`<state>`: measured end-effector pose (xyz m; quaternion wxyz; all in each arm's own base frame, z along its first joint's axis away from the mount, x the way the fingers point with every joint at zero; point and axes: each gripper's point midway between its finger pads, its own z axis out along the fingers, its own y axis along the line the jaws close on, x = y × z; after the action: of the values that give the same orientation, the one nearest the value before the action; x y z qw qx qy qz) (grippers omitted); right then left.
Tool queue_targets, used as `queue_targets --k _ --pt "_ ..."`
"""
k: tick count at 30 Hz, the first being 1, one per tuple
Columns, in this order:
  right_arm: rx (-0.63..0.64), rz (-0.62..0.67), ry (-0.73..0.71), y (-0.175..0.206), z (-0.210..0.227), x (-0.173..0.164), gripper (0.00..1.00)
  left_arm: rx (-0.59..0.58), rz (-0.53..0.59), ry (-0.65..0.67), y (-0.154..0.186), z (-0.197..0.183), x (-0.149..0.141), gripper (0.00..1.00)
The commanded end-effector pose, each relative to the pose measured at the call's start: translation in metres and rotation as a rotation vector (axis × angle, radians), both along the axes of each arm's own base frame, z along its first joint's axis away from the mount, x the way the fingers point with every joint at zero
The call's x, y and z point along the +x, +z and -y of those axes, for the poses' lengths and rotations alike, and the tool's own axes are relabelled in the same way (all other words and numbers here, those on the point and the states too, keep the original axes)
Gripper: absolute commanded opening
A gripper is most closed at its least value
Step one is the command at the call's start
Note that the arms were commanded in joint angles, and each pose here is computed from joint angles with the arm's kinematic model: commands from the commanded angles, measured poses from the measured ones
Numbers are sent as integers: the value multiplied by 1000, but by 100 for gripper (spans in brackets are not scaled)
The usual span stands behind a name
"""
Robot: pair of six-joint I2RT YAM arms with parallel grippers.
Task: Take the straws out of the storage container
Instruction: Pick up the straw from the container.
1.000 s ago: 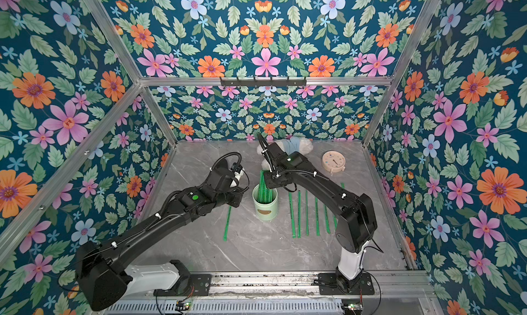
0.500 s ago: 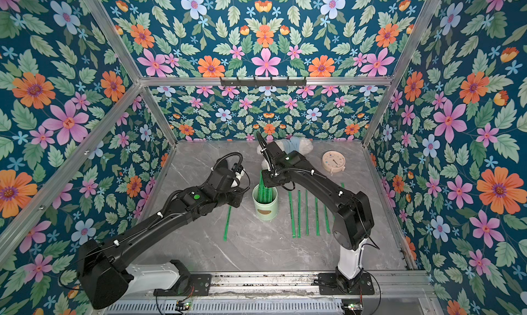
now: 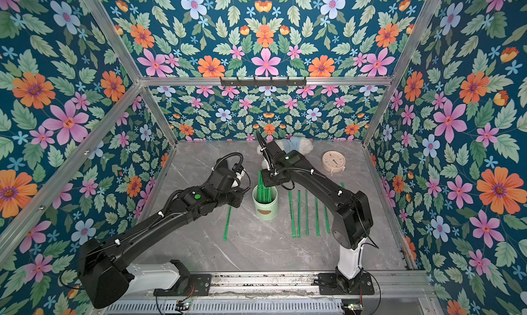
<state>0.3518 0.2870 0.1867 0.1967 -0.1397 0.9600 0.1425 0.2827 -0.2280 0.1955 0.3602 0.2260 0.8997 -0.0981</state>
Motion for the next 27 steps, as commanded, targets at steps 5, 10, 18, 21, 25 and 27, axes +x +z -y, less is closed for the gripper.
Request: queue_targets --k 5,10,18,21,25,27 --pt "4 8 18 14 5 -12 12 3 7 -4 1 1 2 0" --pt "-1 22 25 25 11 -19 12 3 6 -6 1 2 2 0" --pt "8 74 30 52 19 -26 11 5 6 -5 1 1 2 0" --pt "20 105 34 70 22 -28 11 4 3 -5 0 2 2 0" --pt "47 176 41 106 29 -32 11 8 4 -4 0 2 3 0" --pt "62 205 49 122 31 -34 11 9 0 -4 -1 1 2 0"
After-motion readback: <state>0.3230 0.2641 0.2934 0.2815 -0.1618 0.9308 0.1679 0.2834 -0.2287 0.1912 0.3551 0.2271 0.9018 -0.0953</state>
